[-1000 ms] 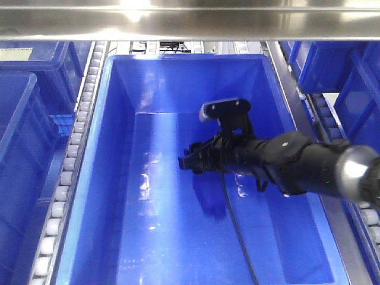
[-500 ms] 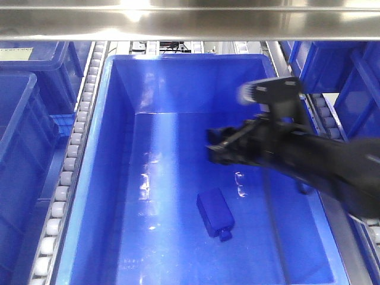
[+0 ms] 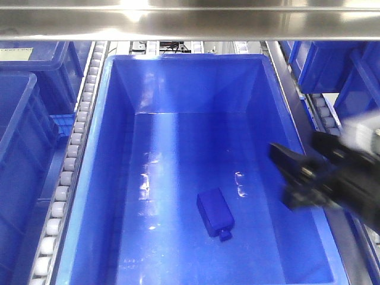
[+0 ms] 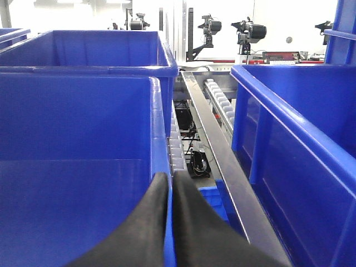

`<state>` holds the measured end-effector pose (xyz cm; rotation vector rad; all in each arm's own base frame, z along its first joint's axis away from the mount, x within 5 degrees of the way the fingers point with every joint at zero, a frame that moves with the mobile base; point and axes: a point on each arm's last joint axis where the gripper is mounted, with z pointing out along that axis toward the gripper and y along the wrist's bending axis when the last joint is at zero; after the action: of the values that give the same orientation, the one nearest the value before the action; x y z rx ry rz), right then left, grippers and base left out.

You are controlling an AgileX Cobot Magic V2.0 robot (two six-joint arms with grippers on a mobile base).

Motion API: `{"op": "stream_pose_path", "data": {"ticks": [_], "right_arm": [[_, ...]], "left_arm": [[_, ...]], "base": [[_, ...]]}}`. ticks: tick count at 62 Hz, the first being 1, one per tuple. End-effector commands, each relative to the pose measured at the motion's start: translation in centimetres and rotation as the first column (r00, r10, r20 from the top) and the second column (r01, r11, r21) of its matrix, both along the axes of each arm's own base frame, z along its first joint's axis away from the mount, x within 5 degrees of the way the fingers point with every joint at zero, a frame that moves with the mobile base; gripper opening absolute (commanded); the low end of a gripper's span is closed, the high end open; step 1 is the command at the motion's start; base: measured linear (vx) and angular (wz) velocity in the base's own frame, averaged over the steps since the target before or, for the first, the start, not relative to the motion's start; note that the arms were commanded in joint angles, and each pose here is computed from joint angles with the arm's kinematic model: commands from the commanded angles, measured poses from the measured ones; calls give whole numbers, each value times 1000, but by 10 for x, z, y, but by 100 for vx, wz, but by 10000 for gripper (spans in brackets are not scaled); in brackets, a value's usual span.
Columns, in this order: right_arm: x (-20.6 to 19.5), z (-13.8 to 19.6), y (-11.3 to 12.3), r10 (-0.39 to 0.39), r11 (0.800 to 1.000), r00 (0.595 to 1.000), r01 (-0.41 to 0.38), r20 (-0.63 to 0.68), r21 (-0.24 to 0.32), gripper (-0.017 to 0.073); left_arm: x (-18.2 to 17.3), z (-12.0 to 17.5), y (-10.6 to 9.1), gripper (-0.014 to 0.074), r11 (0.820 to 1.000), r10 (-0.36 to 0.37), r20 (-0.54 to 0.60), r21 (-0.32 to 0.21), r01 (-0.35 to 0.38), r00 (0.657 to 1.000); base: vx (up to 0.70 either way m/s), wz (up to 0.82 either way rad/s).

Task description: Pour parts from conveyor to right shelf

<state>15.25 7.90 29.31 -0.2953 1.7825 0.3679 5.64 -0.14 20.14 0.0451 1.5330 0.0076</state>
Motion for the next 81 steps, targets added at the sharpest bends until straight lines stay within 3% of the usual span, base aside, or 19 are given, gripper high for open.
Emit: {"op": "stream_pose_path", "data": {"ticks": [1,10,18,27,34,40,48,57,68,81], "right_arm": [[-14,6,-12,-24,1000,996,25,88,-9,515],[-36,0,-25,-29,999,993,25,115,37,515],[-53,-6,-35,-20,1000,982,21,188,-4,515],[-72,-13,-46,-44,993,981,22,189,118,515],[-83,-22,-52,-27,997,968,8,251,79,513],[-90,-25,-54,-13,995,961,-16,277,101,503],[-90,-34,-48,42,994,964,-67,262,86,473],[-87,-37,-40,103,990,967,-122,232,69,356],[-82,-42,-32,158,986,969,-166,187,25,-19],[-78,-44,-32,145,989,975,-149,166,14,-10]], "left_arm": [[0,-3,0,-6,1000,-2,60,-10,2,998],[0,-3,0,-6,1000,-2,60,-10,2,998],[0,-3,0,-6,1000,-2,60,-10,2,998],[0,-3,0,-6,1000,-2,60,-10,2,998],[0,-3,0,-6,1000,-2,60,-10,2,998],[0,-3,0,-6,1000,-2,60,-10,2,998],[0,-3,0,-6,1000,-2,60,-10,2,998],[0,-3,0,-6,1000,-2,60,-10,2,998],[0,-3,0,-6,1000,-2,59,-10,2,998],[0,-3,0,-6,1000,-2,59,-10,2,998]], "base": [[0,0],[0,0],[0,0],[0,0],[0,0],[0,0],[0,0],[0,0],[0,0],[0,0]]}}
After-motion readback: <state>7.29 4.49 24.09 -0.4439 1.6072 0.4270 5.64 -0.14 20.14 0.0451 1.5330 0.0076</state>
